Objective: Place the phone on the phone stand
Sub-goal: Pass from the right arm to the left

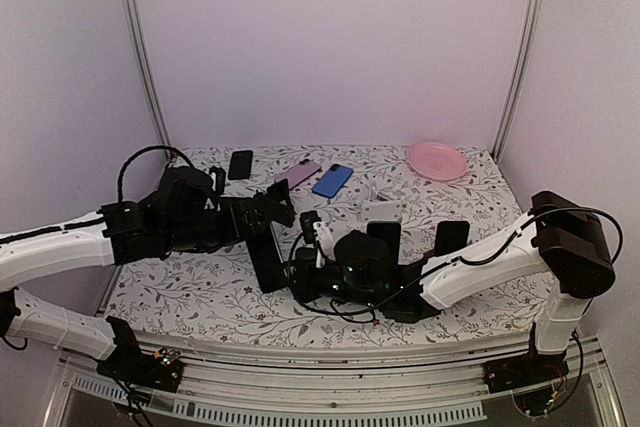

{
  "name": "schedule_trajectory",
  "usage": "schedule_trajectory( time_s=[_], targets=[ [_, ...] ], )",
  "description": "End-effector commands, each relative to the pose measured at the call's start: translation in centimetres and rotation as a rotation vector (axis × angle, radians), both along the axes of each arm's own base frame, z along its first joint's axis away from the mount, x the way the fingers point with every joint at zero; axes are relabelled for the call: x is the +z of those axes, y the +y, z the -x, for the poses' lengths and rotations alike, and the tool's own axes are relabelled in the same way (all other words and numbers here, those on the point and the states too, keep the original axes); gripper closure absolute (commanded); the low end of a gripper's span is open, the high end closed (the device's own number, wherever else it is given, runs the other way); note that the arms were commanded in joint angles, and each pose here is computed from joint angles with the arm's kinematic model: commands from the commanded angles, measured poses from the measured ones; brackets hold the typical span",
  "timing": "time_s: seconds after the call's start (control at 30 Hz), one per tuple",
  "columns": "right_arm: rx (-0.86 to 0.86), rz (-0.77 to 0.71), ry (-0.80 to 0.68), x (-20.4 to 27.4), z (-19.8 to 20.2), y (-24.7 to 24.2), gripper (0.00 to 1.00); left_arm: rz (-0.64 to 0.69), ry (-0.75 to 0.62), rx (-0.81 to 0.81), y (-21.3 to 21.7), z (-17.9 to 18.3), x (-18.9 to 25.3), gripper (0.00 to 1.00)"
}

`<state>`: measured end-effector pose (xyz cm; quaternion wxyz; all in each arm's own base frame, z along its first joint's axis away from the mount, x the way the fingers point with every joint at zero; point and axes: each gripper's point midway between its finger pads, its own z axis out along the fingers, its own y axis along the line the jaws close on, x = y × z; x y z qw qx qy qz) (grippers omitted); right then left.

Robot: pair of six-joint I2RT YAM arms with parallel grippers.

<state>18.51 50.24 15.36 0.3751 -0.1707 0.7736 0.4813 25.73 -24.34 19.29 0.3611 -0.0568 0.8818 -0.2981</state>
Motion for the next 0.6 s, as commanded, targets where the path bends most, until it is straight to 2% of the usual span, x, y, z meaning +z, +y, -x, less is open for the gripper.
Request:
schedule_trajectory(
  time_s=[0.0, 0.4, 0.57],
  targets=[
    [-0.031, -0.141, -0.1, 5.9, 0.1, -0.6, 0.98, -0.023, 0.006, 0.027, -0.8, -0.1, -0.3, 0.03],
    [-0.014, -0.216, -0.183, 7.1, 1.5, -2.8, 0.98, -0.002, 0.018, -0.002, -3.6, -0.1, 0.1, 0.05],
    [-0.04, -0.205, -0.199, 7.0, 1.2, -3.3, 0.98, 0.005, 0.028, -0.015, -4.4, 0.0, 0.0, 0.07]
  ],
)
